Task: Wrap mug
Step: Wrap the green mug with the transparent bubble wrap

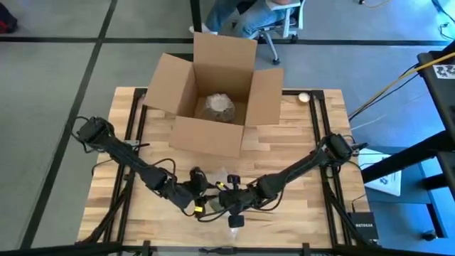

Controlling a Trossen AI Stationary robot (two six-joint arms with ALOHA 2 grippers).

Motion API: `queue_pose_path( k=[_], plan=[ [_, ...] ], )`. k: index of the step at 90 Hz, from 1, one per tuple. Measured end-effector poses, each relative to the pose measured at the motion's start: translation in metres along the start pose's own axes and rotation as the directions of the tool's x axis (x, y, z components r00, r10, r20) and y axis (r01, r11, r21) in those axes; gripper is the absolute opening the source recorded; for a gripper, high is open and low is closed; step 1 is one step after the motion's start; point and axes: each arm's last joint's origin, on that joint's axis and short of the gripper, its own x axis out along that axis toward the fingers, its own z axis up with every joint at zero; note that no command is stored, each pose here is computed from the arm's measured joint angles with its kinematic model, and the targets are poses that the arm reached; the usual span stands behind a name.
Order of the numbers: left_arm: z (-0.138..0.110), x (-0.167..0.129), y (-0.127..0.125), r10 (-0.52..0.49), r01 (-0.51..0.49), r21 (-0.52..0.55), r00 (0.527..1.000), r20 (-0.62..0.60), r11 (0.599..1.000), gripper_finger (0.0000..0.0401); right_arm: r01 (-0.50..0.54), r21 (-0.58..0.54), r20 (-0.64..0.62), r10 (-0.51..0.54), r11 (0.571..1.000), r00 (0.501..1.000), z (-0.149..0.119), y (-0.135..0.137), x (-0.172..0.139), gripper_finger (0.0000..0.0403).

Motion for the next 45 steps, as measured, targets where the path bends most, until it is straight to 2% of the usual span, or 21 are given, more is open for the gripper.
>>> queue_pose_path(
  k=[10, 23, 31, 37, 45],
  plan=[
    [0.006, -0.023, 0.002, 0.069, -0.068, 0.025, 0.997, -0.033, 0.997, 0.0153, 0.003, 0.005, -0.008, -0.003, 1.0, 1.0, -0.001, 0.0, 0.0, 0.0007],
    [-0.02, -0.028, 0.013, 0.196, -0.173, 0.124, 0.957, -0.212, 0.977, 0.0153, 0.013, 0.007, -0.003, -0.013, 1.0, 1.0, -0.001, -0.001, 0.0, 0.0007],
    [-0.034, -0.023, 0.017, 0.259, -0.219, 0.169, 0.926, -0.275, 0.961, 0.0153, 0.023, 0.01, 0.009, -0.023, 1.0, 1.0, 0.0, -0.001, 0.0, 0.0007],
    [-0.041, -0.013, 0.018, 0.3, -0.257, 0.183, 0.916, -0.266, 0.949, 0.0153, 0.02, 0.014, 0.02, -0.02, 1.0, 1.0, 0.001, 0.0, 0.0, 0.0007],
    [-0.043, 0.004, 0.017, 0.339, -0.306, 0.189, 0.925, -0.171, 0.933, 0.0153, 0.013, 0.019, 0.039, -0.014, 1.0, 0.999, 0.003, 0.0, 0.0, 0.0007]
  ],
)
